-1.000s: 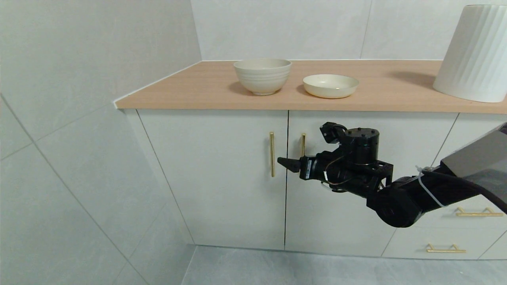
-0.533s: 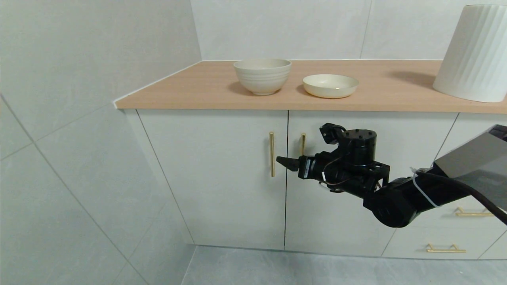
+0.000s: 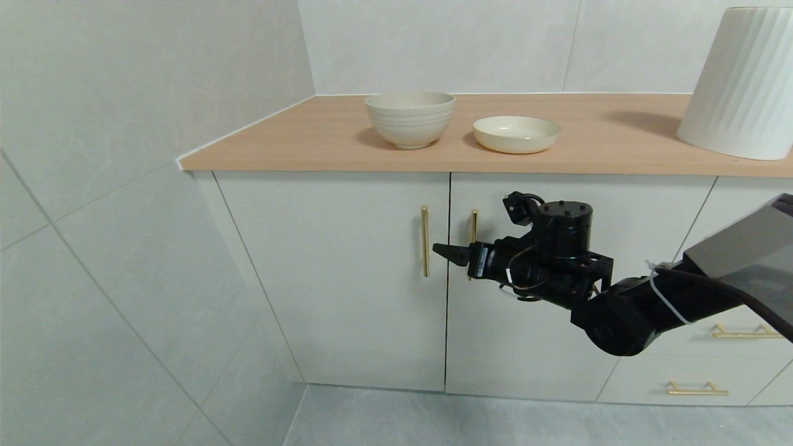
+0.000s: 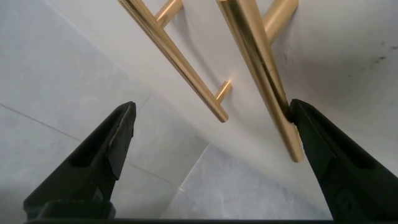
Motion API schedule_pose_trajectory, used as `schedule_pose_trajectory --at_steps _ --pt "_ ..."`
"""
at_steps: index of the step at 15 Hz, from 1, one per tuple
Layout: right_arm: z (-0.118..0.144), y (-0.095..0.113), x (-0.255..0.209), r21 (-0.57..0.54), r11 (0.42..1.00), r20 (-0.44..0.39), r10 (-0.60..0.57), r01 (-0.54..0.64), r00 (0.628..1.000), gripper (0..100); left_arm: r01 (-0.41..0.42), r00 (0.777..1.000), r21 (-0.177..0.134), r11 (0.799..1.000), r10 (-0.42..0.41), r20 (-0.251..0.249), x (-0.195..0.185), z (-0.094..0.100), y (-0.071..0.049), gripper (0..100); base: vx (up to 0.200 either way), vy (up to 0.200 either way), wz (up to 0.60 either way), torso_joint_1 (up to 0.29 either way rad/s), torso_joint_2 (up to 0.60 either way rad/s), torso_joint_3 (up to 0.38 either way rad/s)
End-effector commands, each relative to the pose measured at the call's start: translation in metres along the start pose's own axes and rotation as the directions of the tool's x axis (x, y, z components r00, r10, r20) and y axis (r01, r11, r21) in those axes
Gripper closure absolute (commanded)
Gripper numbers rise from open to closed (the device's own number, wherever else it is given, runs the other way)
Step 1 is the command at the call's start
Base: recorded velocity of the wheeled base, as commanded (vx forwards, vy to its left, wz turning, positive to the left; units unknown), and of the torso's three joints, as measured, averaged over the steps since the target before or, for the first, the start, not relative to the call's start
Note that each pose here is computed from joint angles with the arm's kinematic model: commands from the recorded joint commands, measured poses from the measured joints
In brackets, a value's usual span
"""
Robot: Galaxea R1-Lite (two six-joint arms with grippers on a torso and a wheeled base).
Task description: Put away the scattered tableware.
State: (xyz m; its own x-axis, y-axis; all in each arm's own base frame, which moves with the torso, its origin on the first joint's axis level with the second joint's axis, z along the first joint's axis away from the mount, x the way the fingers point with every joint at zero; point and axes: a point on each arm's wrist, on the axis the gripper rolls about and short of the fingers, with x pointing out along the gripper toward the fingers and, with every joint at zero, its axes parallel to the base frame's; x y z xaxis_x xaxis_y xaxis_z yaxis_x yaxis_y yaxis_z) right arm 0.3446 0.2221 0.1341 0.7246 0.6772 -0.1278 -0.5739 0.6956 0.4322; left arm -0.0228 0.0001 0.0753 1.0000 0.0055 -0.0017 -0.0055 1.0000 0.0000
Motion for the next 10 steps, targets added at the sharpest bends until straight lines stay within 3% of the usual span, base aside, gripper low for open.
schedule_pose_trajectory --at_steps 1,6,10 --pt "0.004 0.003 -0.002 -0.003 1.0 0.008 0.011 -0.011 1.0 0 -0.001 1.0 0.0 1.0 0.001 0.0 0.0 0.0 0.0 0 0.0 0.0 0.0 0.0 0.0 0.0" --pt "0.004 0.005 -0.005 -0.001 1.0 0.005 0.019 -0.019 1.0 0 -0.001 1.0 0.0 1.0 0.001 0.0 0.0 0.0 0.0 0 0.0 0.0 0.0 0.0 0.0 0.0" --pt "0.009 0.014 -0.028 0.015 0.991 -0.046 0.132 -0.132 0.99 0 -0.001 1.0 0.0 1.0 0.001 0.0 0.0 0.0 0.0 0 0.0 0.0 0.0 0.0 0.0 0.0"
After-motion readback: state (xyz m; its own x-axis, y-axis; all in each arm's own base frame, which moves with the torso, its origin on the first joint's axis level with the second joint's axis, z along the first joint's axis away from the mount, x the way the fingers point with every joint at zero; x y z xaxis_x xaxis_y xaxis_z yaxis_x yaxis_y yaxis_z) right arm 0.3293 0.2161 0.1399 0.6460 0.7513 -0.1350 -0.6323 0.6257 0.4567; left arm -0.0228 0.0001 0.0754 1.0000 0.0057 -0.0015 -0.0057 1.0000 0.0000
